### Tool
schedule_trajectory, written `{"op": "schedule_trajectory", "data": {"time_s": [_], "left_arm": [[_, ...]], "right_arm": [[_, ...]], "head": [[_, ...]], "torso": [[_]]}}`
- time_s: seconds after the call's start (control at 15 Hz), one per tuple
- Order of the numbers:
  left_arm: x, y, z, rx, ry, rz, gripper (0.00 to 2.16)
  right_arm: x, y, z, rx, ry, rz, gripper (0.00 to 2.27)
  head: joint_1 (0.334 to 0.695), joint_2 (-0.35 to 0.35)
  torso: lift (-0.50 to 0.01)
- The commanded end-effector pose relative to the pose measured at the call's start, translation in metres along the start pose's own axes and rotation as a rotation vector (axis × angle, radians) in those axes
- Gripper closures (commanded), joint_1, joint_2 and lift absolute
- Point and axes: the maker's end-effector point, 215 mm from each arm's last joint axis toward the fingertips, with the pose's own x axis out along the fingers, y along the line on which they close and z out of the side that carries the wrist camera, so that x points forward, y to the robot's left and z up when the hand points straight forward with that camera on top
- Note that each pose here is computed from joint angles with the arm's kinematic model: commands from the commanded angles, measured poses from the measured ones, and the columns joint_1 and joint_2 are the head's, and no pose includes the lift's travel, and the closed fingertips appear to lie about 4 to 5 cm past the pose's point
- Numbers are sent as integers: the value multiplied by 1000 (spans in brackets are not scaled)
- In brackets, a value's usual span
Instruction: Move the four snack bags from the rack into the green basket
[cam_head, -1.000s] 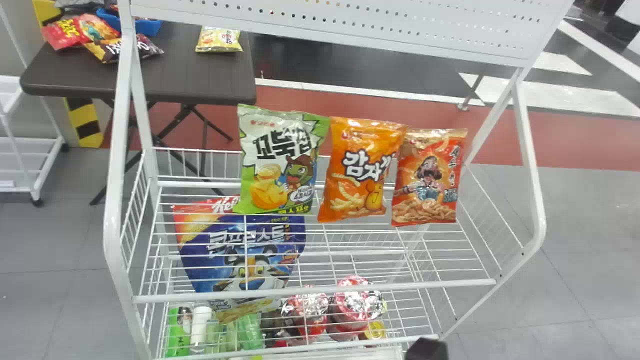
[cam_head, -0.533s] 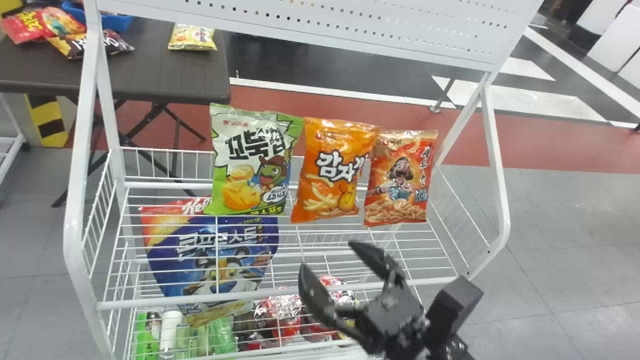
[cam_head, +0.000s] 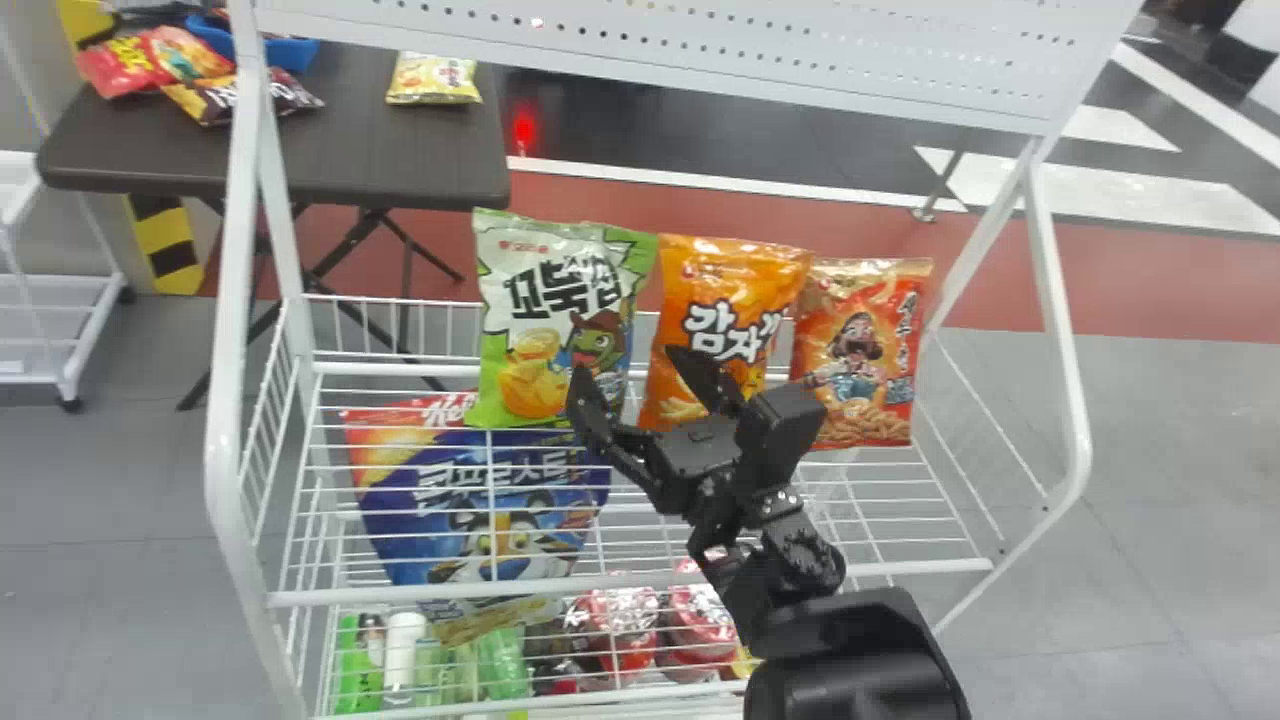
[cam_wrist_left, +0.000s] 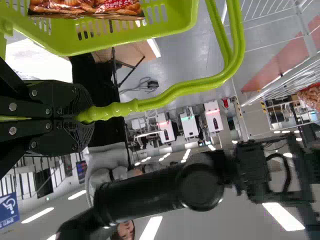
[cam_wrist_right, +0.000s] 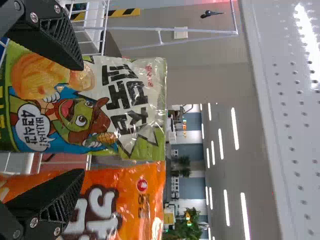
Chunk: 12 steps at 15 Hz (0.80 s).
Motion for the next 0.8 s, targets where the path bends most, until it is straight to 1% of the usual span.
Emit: {"op": "schedule_trajectory", "data": {"time_s": [0.0,0.13,0.2,0.33,0.4,0.47,0.53,0.6,0.67,0.73], "left_arm": [[0,0,3,3,0,-4,2108],[-3,1,6,6,-4,-4,2108],[-5,1,7,4,-8,-5,2108],[-6,2,8,2,-9,-8,2108],[-6,2,8,-1,-9,-11,2108],[-7,3,8,0,-10,-10,2108],[-7,2,8,-1,-9,-12,2108],[-8,2,8,-1,-9,-13,2108],[-8,1,8,-1,-9,-16,2108],[-8,0,8,-1,-9,-20,2108]], "right_arm": [[25,14,-4,1,-4,8,90],[46,22,-4,6,-1,7,107],[52,26,-4,1,1,13,201],[60,36,0,-7,3,32,468],[61,38,-3,-9,16,35,667],[62,36,-16,-7,64,34,1065],[65,35,-21,-4,93,36,1217],[73,33,-18,-10,107,36,1298],[76,31,-20,-10,124,34,1517],[78,28,-20,-3,130,29,1663]], "head": [[695,-240],[695,-202],[695,-188],[695,-164],[695,-152],[695,-143],[695,-136],[695,-130],[695,-128],[695,-127]], "torso": [[0],[0],[0],[0],[0],[0],[0],[0],[0],[0]]}}
